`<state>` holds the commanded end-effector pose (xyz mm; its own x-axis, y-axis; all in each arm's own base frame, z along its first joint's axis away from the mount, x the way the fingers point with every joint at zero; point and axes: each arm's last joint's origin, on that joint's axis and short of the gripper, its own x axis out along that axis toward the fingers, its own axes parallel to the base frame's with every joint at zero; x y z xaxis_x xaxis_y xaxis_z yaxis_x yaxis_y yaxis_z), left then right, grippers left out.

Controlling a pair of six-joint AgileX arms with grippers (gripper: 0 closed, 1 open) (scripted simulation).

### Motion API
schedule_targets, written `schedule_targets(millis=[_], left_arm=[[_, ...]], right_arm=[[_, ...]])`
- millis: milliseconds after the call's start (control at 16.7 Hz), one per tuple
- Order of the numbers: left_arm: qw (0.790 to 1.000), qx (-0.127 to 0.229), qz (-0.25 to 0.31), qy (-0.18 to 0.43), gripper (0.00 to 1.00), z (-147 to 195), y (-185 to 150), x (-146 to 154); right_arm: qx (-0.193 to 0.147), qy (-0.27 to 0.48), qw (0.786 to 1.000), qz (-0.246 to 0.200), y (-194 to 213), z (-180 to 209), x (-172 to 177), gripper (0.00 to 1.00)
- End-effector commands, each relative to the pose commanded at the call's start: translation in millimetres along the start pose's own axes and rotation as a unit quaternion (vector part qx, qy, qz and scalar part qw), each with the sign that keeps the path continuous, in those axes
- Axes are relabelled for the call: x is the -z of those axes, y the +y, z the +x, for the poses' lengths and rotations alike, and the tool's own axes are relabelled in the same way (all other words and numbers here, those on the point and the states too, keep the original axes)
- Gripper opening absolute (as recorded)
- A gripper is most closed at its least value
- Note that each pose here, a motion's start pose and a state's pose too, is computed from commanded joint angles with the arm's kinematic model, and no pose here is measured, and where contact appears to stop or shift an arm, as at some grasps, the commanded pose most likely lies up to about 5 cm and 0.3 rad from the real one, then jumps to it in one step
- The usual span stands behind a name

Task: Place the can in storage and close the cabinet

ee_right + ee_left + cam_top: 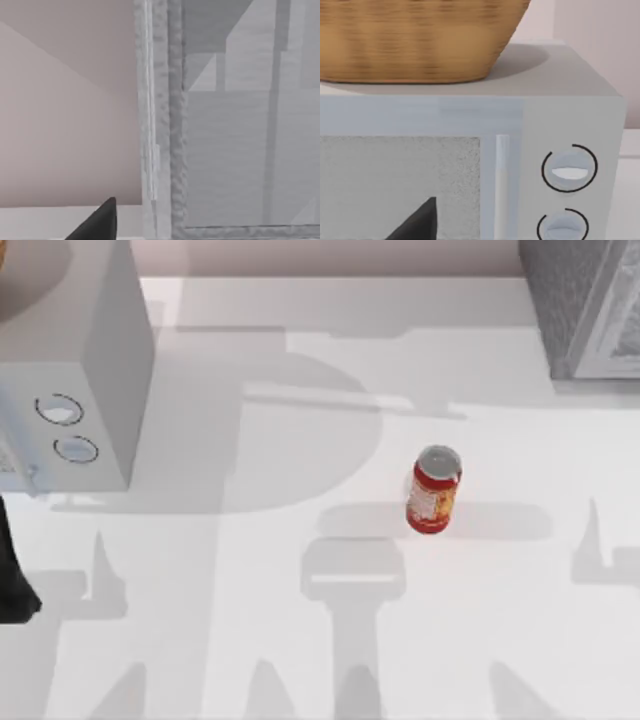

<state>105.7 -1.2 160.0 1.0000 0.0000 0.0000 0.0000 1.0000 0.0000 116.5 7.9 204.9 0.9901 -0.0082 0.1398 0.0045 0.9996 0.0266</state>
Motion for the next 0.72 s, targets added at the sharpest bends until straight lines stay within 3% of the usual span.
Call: schedule_targets(millis=[360,720], left_arm=[[1.0,0.0,0.0,0.0,1.0,0.0,0.0,0.0],[1.0,0.0,0.0,0.0,1.0,0.0,0.0,0.0]], right_arm=[[0.0,0.0,1.0,0.008,30.4,46.3,-13.0,1.0],[0.001,0.021,1.0,0.012,95.3,97.6,19.6,1.0]])
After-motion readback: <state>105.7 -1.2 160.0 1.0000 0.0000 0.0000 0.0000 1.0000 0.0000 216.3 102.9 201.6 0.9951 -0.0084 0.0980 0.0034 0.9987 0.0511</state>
